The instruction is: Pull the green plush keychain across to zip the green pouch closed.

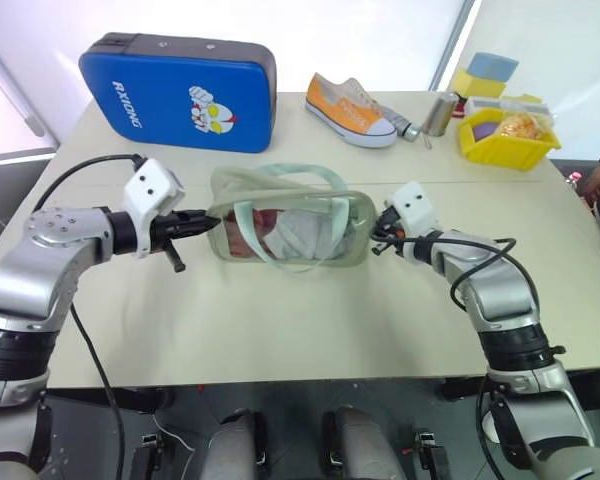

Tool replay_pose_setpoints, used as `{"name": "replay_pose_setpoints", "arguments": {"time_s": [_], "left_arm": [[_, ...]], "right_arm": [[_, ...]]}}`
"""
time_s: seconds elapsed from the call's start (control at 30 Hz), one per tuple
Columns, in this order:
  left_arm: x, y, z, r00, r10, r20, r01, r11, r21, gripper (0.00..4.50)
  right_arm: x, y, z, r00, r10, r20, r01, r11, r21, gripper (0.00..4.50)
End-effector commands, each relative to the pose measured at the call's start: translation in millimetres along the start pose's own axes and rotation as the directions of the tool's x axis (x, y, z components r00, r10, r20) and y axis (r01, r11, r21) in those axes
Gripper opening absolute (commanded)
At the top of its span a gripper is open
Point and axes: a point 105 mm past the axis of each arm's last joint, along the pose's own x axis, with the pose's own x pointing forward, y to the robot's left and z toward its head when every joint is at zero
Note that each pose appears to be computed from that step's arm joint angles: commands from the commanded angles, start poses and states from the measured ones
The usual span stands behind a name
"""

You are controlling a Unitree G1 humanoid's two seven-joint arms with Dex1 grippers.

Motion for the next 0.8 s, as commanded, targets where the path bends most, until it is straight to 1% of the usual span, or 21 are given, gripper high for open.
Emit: {"name": "replay_pose_setpoints", "arguments": {"time_s": [0.03, 0.1, 0.13, 0.2, 0.23, 0.37, 0.4, 0.43, 0.47, 0.53, 0.6, 0.7, 0.8], "left_arm": [[-10, 9, 8, 0.999, 0.054, 0.008, -0.054, 0.998, 0.035, 0.00], [-11, 9, 9, 0.998, 0.059, 0.014, -0.059, 0.998, 0.036, 0.00], [-11, 10, 10, 0.998, 0.065, 0.021, -0.066, 0.997, 0.040, 0.00], [-13, 12, 15, 0.997, 0.062, 0.043, -0.063, 0.998, 0.029, 0.78], [-16, 13, 18, 0.997, 0.058, 0.054, -0.059, 0.998, 0.021, 1.05], [-30, 25, 31, 0.994, 0.080, 0.078, -0.081, 0.997, 0.013, 3.07], [-34, 29, 33, 0.993, 0.089, 0.079, -0.091, 0.996, 0.018, 3.54], [-40, 34, 37, 0.992, 0.095, 0.077, -0.097, 0.995, 0.021, 4.07], [-46, 37, 41, 0.992, 0.096, 0.078, -0.098, 0.995, 0.021, 4.46], [-55, 44, 49, 0.992, 0.099, 0.076, -0.100, 0.995, 0.011, 4.46], [-61, 50, 54, 0.992, 0.099, 0.073, -0.100, 0.995, 0.012, 4.46], [-69, 58, 61, 0.989, 0.116, 0.096, -0.119, 0.993, 0.022, 4.46], [-69, 60, 57, 0.989, 0.117, 0.089, -0.119, 0.993, 0.022, 4.46]], "right_arm": [[-6, -18, 9, 0.999, -0.031, 0.014, 0.031, 0.999, 0.012, 0.07], [-12, -28, 23, 0.999, -0.036, 0.040, 0.037, 0.999, -0.013, 0.07], [-15, -31, 31, 0.998, -0.032, 0.055, 0.033, 0.999, -0.021, 0.39], [-24, -33, 49, 0.996, 0.023, 0.083, -0.020, 0.999, -0.045, 1.11], [-29, -34, 59, 0.994, 0.048, 0.093, -0.042, 0.997, -0.068, 1.49], [-54, -32, 90, 0.977, 0.193, 0.090, -0.177, 0.972, -0.157, 3.58], [-59, -31, 94, 0.972, 0.221, 0.083, -0.204, 0.963, -0.176, 4.06], [-65, -36, 105, 0.968, 0.235, 0.088, -0.215, 0.957, -0.195, 4.50], [-71, -39, 115, 0.963, 0.251, 0.093, -0.227, 0.950, -0.212, 4.50], [-81, -41, 130, 0.949, 0.300, 0.099, -0.272, 0.935, -0.227, 4.50], [-88, -35, 136, 0.926, 0.366, 0.088, -0.334, 0.907, -0.255, 4.50], [-94, -30, 138, 0.907, 0.417, 0.059, -0.381, 0.873, -0.305, 4.50], [-94, -31, 136, 0.906, 0.420, 0.050, -0.383, 0.866, -0.322, 4.50]]}}
